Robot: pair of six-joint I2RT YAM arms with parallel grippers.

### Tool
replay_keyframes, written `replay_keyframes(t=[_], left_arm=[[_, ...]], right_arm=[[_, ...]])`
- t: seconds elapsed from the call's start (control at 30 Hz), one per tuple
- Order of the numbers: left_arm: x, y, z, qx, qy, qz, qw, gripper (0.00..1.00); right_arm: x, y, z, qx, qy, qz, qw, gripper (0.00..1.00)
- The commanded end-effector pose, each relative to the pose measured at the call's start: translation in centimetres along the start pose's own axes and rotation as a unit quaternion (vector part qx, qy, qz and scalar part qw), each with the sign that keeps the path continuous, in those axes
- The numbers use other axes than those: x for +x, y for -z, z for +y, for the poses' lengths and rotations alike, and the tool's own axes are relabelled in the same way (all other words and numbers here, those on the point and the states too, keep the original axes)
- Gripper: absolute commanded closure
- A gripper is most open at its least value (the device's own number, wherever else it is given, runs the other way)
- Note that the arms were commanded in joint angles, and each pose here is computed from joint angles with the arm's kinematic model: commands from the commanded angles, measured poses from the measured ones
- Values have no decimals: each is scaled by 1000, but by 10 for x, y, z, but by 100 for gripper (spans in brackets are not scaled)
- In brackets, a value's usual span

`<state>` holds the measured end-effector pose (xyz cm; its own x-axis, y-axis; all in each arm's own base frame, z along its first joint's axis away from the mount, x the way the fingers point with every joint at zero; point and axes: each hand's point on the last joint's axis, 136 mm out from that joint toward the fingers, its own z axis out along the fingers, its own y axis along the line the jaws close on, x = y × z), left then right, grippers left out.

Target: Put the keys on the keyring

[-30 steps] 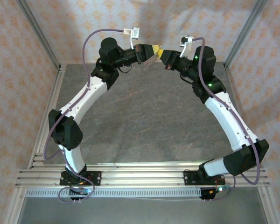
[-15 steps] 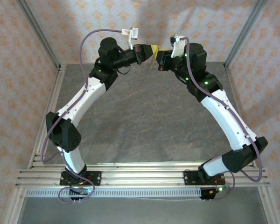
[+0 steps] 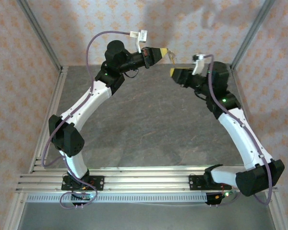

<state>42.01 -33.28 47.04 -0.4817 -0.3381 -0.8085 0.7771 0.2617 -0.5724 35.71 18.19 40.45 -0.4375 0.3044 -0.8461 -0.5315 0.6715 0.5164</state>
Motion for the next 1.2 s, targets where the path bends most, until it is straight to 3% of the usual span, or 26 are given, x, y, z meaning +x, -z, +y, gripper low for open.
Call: replay_keyframes(t=[0.0,0.43,0.63,0.77,0.93,1.17], left_arm=[[-21,3,-26,34,-32,-24,999,100],[-18,5,-30,45,-35,-17,998,100],[-18,5,-32,48,-36,-16,998,100],[-17,4,-30,48,-35,-16,998,100],[-17,3,-28,49,-34,-18,998,100],[-15,3,-31,58,-34,-16,998,100]], right_arm=[[-40,16,21,-62,-30,-73,995,65],[-84,15,-1,-46,-102,-162,980,70],[-88,-8,1,-82,-129,-139,978,71],[-73,-22,26,-127,-128,-110,977,74],[-21,-38,64,-151,-95,-37,983,78],[1,-27,32,-95,-102,-38,990,79]])
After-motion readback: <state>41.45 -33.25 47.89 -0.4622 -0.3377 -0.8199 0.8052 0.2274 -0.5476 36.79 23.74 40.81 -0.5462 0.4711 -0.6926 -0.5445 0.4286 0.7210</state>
